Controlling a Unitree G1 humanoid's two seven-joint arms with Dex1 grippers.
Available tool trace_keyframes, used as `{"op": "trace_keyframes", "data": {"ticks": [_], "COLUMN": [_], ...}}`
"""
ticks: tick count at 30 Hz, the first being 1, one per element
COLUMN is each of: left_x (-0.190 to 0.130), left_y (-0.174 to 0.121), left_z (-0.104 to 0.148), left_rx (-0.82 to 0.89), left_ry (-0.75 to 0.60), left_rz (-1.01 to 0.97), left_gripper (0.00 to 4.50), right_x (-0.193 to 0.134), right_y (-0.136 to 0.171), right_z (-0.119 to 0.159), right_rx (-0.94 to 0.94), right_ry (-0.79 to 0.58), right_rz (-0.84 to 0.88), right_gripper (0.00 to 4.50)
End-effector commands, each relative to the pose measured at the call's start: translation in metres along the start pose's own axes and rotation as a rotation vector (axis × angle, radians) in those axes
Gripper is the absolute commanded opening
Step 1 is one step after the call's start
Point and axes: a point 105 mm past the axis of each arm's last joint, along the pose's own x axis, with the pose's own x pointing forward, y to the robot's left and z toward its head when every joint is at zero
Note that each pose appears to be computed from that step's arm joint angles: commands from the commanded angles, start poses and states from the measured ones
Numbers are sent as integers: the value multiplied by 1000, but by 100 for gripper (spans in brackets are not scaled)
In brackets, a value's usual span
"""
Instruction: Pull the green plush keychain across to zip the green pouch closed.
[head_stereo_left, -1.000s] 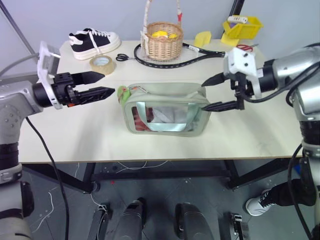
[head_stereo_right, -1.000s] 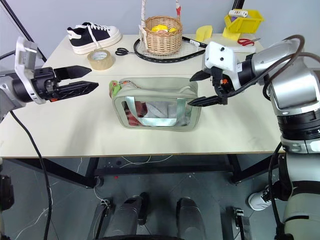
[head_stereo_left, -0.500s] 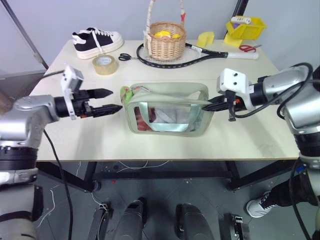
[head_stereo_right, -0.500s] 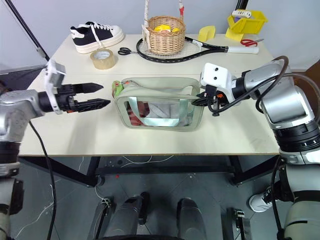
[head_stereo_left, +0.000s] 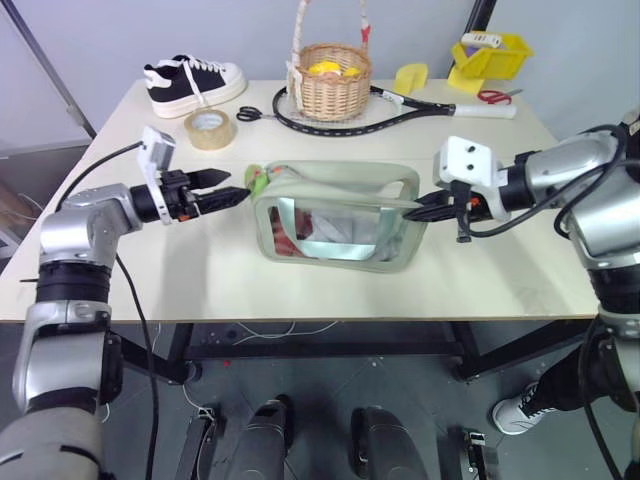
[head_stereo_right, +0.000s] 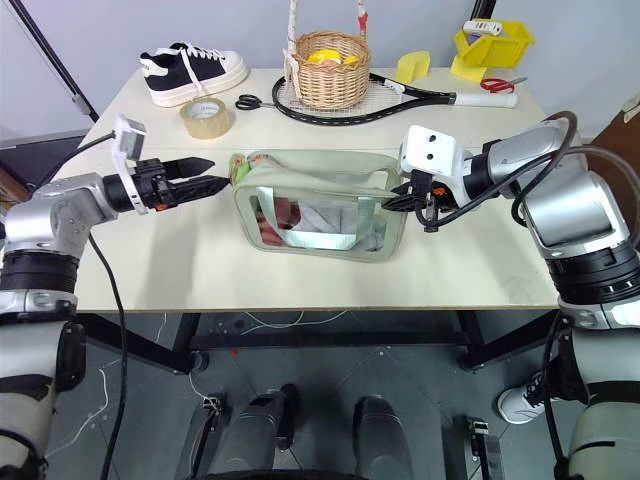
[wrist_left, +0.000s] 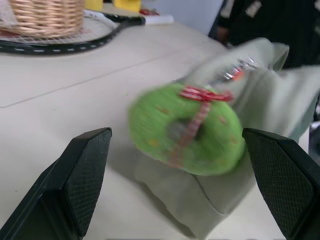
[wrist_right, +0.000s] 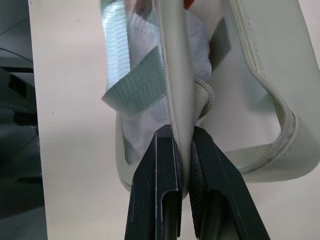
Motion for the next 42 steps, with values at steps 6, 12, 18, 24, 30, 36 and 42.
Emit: {"op": "trace_keyframes", "data": {"ticks": [6,12,18,24,30,36,42], "left_x": [-7,31,41,33,20,32,80], "left_y": [5,7,4,5,1,-52,-79], "left_z": [19,4,-1,6,37,87,62], "left_rx": [19,11,9,24,57,98,135], "left_ry": [-50,-25,4,-15,-80,-162,-8], "left_rz": [-4,-13,-36,-33,-50,-273,-325], "left_gripper": [450,450,266,2,2,2,2], "right_x": [-13,-13,-13,-13,-13,-13,-11], "right_y": [-2,-2,-4,-5,-5,-5,-5], "right_z": [11,12,14,14,14,13,13], "right_rx": [-37,-40,-34,-23,-18,-13,-19], "right_ry": [-19,-22,-31,-34,-38,-38,-39], "right_rz": [-36,-36,-47,-57,-63,-65,-69], "right_gripper": [5,5,0,0,0,0,0]}}
